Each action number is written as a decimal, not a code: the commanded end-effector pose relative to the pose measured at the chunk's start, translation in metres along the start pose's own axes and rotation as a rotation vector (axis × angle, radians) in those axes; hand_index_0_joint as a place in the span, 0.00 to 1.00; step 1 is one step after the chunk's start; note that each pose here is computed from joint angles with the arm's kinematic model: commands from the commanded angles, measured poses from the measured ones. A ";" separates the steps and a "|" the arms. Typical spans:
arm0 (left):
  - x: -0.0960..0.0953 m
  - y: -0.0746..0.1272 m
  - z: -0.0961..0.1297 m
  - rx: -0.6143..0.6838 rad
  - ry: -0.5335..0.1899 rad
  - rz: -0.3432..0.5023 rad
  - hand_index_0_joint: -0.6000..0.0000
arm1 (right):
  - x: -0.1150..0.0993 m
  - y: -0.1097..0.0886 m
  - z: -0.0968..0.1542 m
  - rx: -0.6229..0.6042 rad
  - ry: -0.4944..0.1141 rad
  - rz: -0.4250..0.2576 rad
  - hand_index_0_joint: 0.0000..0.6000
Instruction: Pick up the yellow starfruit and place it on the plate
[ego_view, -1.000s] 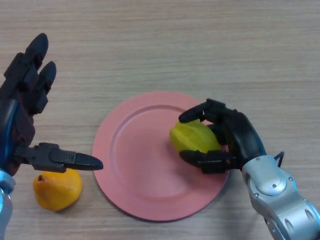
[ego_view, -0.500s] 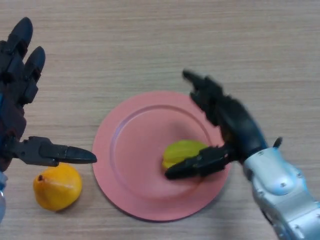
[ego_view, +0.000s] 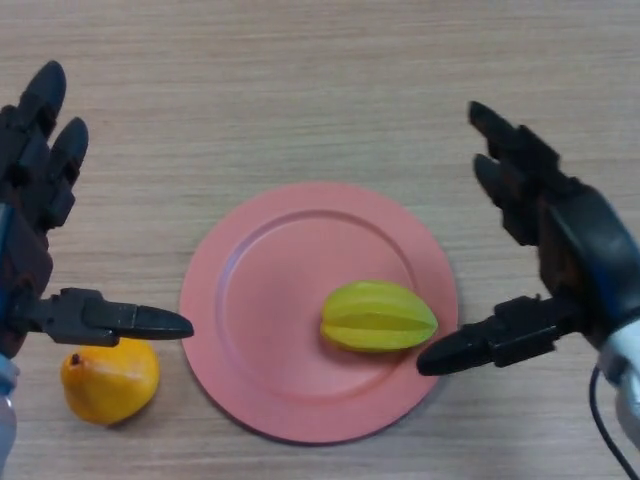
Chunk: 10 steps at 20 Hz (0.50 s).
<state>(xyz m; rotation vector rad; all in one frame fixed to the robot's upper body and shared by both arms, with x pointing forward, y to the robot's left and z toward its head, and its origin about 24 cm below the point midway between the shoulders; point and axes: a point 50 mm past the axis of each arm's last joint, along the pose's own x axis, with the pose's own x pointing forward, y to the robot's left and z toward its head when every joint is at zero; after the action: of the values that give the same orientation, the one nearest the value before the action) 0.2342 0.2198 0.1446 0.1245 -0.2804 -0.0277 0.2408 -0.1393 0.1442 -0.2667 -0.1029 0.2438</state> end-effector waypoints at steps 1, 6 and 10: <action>0.002 0.006 0.033 0.065 -0.230 0.028 1.00 | -0.006 -0.014 0.029 -0.030 -0.184 -0.098 0.00; 0.004 0.001 0.024 0.082 -0.196 -0.004 1.00 | -0.016 -0.017 0.020 0.016 -0.152 -0.126 0.00; 0.007 -0.001 0.025 0.085 -0.204 -0.006 1.00 | -0.019 -0.023 0.023 -0.008 -0.164 -0.134 0.00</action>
<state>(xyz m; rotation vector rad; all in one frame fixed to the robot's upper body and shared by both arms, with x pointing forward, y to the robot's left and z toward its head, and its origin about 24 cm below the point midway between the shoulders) 0.2402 0.2143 0.1377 0.1326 -0.2615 -0.0437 0.2298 -0.1545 0.1422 -0.2384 -0.0939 0.1545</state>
